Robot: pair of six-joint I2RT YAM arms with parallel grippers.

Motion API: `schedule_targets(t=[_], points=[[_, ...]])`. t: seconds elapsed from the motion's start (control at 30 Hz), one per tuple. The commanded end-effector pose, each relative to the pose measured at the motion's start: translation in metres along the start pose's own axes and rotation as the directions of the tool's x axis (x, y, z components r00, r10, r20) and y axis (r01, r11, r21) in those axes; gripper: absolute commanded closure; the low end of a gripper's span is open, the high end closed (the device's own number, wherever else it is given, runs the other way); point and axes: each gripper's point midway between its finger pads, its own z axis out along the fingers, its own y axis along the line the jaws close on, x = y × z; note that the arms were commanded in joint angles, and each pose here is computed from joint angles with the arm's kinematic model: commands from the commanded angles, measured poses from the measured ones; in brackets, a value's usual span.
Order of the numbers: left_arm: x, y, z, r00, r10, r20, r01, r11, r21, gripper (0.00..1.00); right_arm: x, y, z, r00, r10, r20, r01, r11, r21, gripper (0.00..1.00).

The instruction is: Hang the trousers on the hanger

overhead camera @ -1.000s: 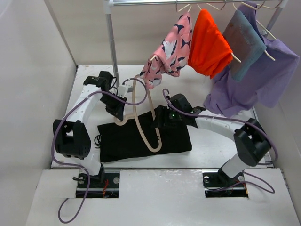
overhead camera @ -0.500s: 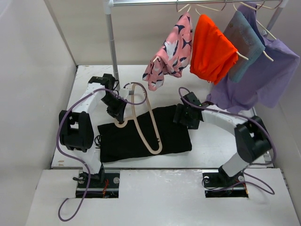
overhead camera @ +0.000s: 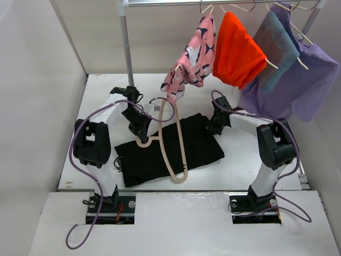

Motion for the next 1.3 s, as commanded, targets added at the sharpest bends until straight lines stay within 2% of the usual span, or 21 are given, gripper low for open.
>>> schedule_targets(t=[0.0,0.13,0.2,0.33,0.37,0.4,0.43,0.47,0.5,0.6,0.67,0.73,0.8,0.87,0.9,1.0,1.03,1.13,1.17,1.2,1.27], points=[[-0.018,0.001,-0.008,0.999,-0.012,0.033,0.012,1.0,0.0,1.0,-0.059,0.008,-0.008,0.972,0.163,0.171,-0.16,0.987,-0.031,1.0],[-0.024,-0.002,-0.005,1.0,-0.014,0.025,0.014,1.0,-0.002,1.0,-0.087,0.002,-0.027,0.934,0.213,0.287,-0.224,0.974,0.008,1.0],[-0.023,-0.001,-0.005,0.999,-0.025,0.021,0.025,1.0,-0.011,1.0,-0.09,0.004,-0.032,0.929,0.215,0.303,-0.225,0.974,-0.001,1.0],[-0.032,-0.002,-0.008,0.998,-0.053,0.04,0.053,0.999,-0.008,1.0,-0.08,0.024,-0.038,0.954,0.092,0.287,-0.081,0.996,-0.049,1.0],[-0.032,-0.001,-0.004,0.997,-0.069,0.03,0.069,0.998,-0.004,1.0,-0.075,0.03,-0.04,0.961,0.003,0.277,0.011,0.999,-0.049,0.94],[-0.034,0.001,-0.004,0.997,-0.069,0.029,0.069,0.998,-0.004,1.0,-0.066,0.03,-0.042,0.966,-0.042,0.256,0.051,0.998,-0.026,0.82],[-0.033,0.002,-0.004,0.997,-0.078,0.027,0.079,0.997,-0.012,1.0,-0.059,0.037,-0.047,0.965,-0.083,0.25,0.089,0.996,-0.012,0.44],[-0.032,0.003,-0.001,0.996,-0.084,0.018,0.084,0.996,-0.009,1.0,-0.055,0.027,-0.046,0.968,-0.102,0.231,0.098,0.995,0.029,0.28],[-0.032,0.003,-0.001,0.996,-0.084,0.018,0.084,0.996,-0.009,1.0,-0.05,0.018,-0.046,0.971,-0.109,0.213,0.097,0.993,0.063,0.19],[-0.035,0.003,-0.003,0.996,-0.089,0.025,0.089,0.996,-0.011,1.0,-0.042,-0.024,-0.063,0.976,-0.073,0.205,0.042,0.988,0.151,0.08],[-0.037,0.003,-0.005,0.995,-0.094,0.033,0.095,0.995,-0.014,1.0,-0.037,-0.057,-0.068,0.979,-0.054,0.197,0.011,0.976,0.218,0.07],[-0.04,0.001,-0.004,0.993,-0.114,0.037,0.114,0.993,-0.001,1.0,-0.037,-0.064,-0.075,0.975,-0.046,0.215,-0.001,0.976,0.216,0.05],[-0.043,0.0,-0.003,0.993,-0.114,0.04,0.114,0.993,0.011,1.0,-0.027,-0.07,-0.068,0.983,-0.058,0.176,0.016,0.973,0.229,0.05],[-0.043,0.001,0.0,0.991,-0.132,0.031,0.132,0.991,0.014,1.0,-0.017,-0.07,-0.057,0.989,-0.085,0.117,0.058,0.974,0.221,0.07],[-0.042,0.002,0.002,0.989,-0.146,0.024,0.145,0.989,0.016,1.0,-0.013,-0.074,-0.044,0.991,-0.105,0.079,0.085,0.971,0.221,0.14],[-0.042,0.002,0.002,0.989,-0.146,0.024,0.146,0.989,0.016,1.0,-0.003,-0.063,-0.03,0.991,-0.133,0.011,0.13,0.979,0.154,0.48],[-0.042,0.002,0.002,0.989,-0.146,0.024,0.146,0.989,0.016,1.0,-0.001,-0.061,-0.027,0.99,-0.14,-0.004,0.139,0.981,0.138,0.63],[-0.042,0.002,0.002,0.989,-0.146,0.024,0.146,0.989,0.016,1.0,0.0,-0.04,-0.031,0.985,-0.171,-0.017,0.171,0.985,0.032,0.86],[-0.042,0.002,0.002,0.989,-0.146,0.024,0.146,0.989,0.016,1.0,0.001,-0.03,-0.037,0.979,-0.206,-0.007,0.206,0.979,-0.013,1.0],[-0.042,0.002,0.002,0.989,-0.146,0.024,0.146,0.989,0.016,1.0,0.003,-0.019,-0.043,0.978,-0.208,-0.011,0.207,0.976,-0.071,1.0],[-0.041,0.007,0.003,0.987,-0.16,0.021,0.159,0.987,0.017,1.0,0.01,0.023,-0.068,0.957,-0.284,0.062,0.29,0.932,-0.217,1.0]])
